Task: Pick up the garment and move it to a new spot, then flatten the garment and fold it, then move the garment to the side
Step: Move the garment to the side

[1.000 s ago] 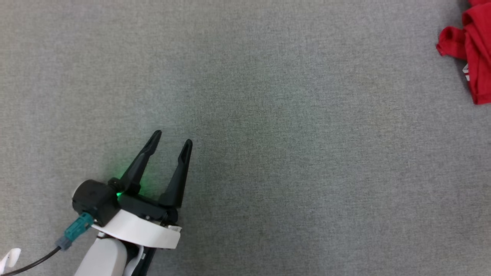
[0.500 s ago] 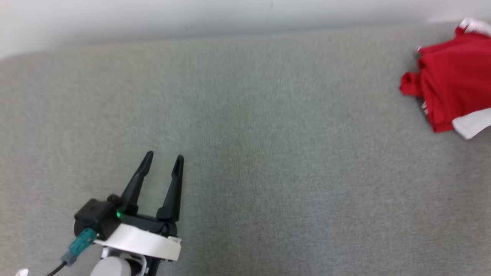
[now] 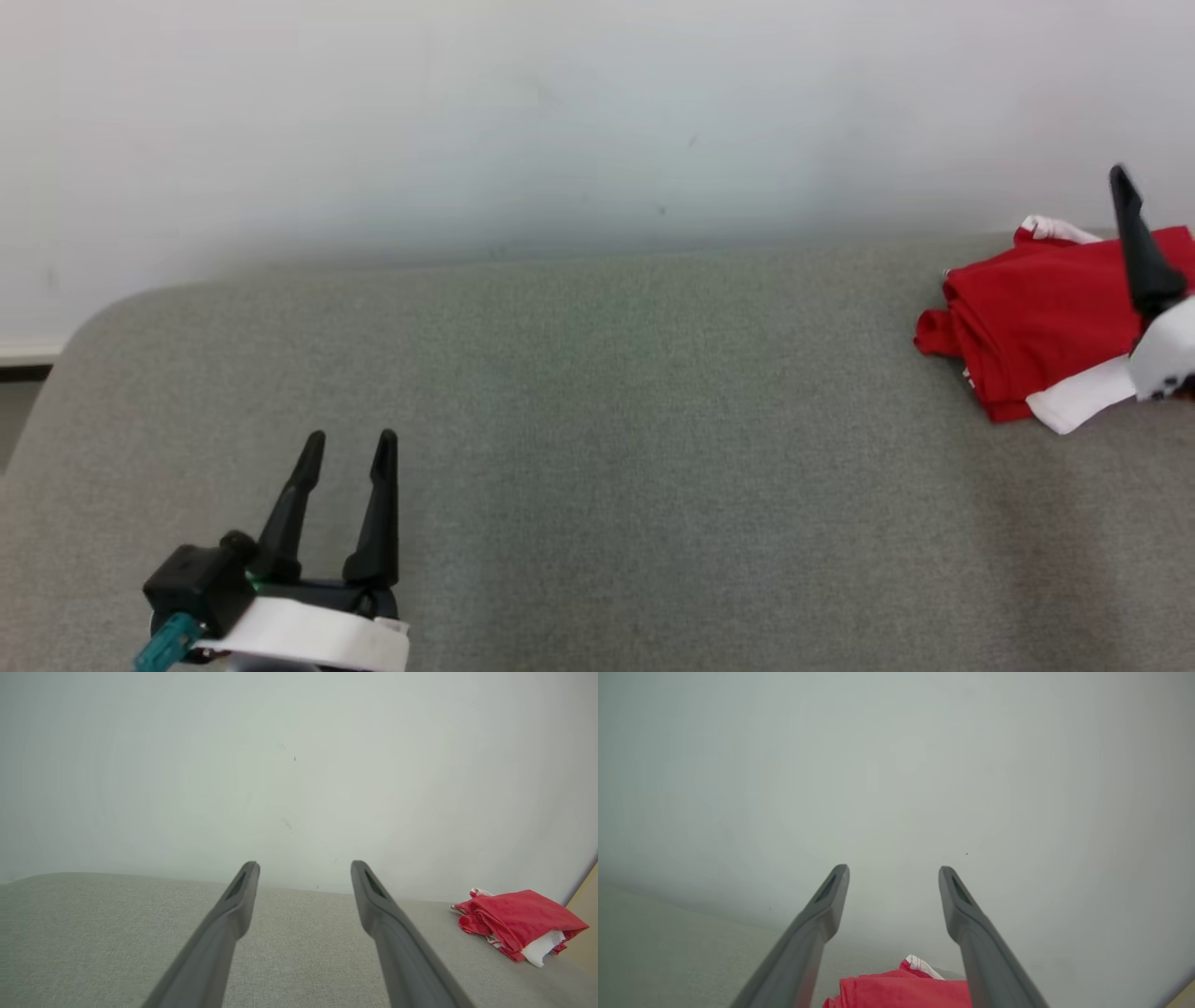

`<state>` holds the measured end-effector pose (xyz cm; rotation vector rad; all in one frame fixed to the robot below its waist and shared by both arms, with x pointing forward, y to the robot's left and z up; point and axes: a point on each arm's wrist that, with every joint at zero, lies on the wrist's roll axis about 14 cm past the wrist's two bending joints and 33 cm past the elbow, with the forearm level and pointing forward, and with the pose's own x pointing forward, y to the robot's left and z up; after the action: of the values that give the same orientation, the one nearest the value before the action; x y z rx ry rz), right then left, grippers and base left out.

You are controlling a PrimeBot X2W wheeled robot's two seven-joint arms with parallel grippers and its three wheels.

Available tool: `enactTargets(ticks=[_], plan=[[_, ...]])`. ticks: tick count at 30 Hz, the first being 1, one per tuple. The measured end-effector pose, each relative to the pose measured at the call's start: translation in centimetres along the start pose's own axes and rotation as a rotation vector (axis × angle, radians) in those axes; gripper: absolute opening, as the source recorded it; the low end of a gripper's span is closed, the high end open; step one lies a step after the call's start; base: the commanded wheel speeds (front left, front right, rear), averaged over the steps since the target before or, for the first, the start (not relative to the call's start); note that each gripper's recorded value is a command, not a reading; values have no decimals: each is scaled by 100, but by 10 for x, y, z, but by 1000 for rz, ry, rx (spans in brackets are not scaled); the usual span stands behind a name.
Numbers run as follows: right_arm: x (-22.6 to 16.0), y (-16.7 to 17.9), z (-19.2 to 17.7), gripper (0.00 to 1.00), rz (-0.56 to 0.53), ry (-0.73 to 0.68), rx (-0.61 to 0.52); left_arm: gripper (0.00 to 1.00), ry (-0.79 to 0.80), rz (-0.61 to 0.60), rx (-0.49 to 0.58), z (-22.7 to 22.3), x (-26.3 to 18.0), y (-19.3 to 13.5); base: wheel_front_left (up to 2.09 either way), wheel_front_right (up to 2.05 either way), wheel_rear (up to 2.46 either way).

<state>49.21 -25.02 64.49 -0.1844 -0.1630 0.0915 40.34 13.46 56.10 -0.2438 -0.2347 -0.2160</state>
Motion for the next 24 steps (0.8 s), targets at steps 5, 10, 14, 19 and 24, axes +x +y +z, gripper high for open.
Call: enactTargets(ticks=[5,10,14,19,24], plan=[[-35,14,2,100,19,-51,76,100,-29,47,-9,12,-11,10,0,0,0],[-71,31,-14,100,-4,-91,204,100,-21,100,-8,10,-24,23,0,0,0],[-99,50,-33,100,-21,-89,253,100,-1,121,7,5,-32,28,0,0,0],[-125,68,-52,100,-50,-69,300,100,45,142,17,-8,-45,33,0,0,0],[-138,83,-63,100,-69,-54,364,100,69,149,28,-15,-52,34,0,0,0]])
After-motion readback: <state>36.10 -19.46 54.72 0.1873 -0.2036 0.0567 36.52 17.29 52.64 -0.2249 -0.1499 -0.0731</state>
